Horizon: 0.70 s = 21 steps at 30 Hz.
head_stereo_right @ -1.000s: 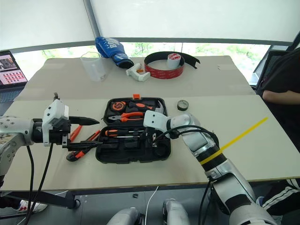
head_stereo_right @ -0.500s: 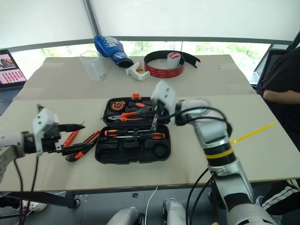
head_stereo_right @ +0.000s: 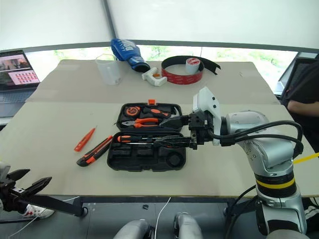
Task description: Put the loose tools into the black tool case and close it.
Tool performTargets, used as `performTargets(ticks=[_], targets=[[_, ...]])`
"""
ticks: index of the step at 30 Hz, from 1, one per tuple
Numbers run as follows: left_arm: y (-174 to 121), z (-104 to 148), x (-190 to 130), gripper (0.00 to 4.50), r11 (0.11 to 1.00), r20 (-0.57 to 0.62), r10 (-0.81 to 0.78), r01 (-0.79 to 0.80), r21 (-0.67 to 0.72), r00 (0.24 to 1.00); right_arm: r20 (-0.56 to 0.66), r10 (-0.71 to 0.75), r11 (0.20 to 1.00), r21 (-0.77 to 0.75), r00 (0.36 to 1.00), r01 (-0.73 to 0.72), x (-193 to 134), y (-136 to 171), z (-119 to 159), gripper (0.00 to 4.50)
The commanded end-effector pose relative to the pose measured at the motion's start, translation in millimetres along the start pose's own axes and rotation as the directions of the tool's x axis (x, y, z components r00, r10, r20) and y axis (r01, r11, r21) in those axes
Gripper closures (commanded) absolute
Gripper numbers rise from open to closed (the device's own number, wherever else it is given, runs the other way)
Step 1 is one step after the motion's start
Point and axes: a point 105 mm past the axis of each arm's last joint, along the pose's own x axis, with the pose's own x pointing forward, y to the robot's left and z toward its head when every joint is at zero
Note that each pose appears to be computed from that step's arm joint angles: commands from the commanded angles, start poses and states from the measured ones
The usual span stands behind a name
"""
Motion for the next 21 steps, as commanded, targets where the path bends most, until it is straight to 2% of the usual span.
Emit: performTargets(ticks=[1,5,9,13,16,18,21], targets=[[-4,26,18,0.00,0.999,-0.006,-0.029,0.030,0.039,1.000,0.019,-0.012,1.000,-0.023,1.000,0.012,-3,4,8,1.20],[-12,46,47,0.00,0.995,-0.069,-0.098,0.100,0.022,0.993,0.022,-0.051,0.998,-0.039,0.998,0.052,-2,5,8,1.20],[-10,61,74,0.00,0.996,-0.125,-0.091,0.091,-0.007,0.988,0.017,-0.068,0.997,-0.045,0.998,0.069,-3,10,6,1.20],[-9,73,107,0.00,0.994,-0.158,-0.097,0.103,0.035,0.983,0.020,-0.086,0.995,-0.041,0.996,0.087,-3,19,5,1.20],[-11,70,126,0.00,0.991,-0.226,-0.128,0.131,0.001,0.966,0.019,-0.112,0.993,-0.040,0.994,0.112,-4,23,4,1.20],[-7,63,134,0.00,0.992,-0.276,-0.110,0.123,0.032,0.955,0.022,-0.131,0.991,-0.036,0.991,0.132,-6,26,4,1.20],[-8,58,140,0.71,0.988,-0.303,-0.135,0.150,0.026,0.944,0.021,-0.154,0.988,-0.030,0.988,0.154,-8,27,4,1.20]])
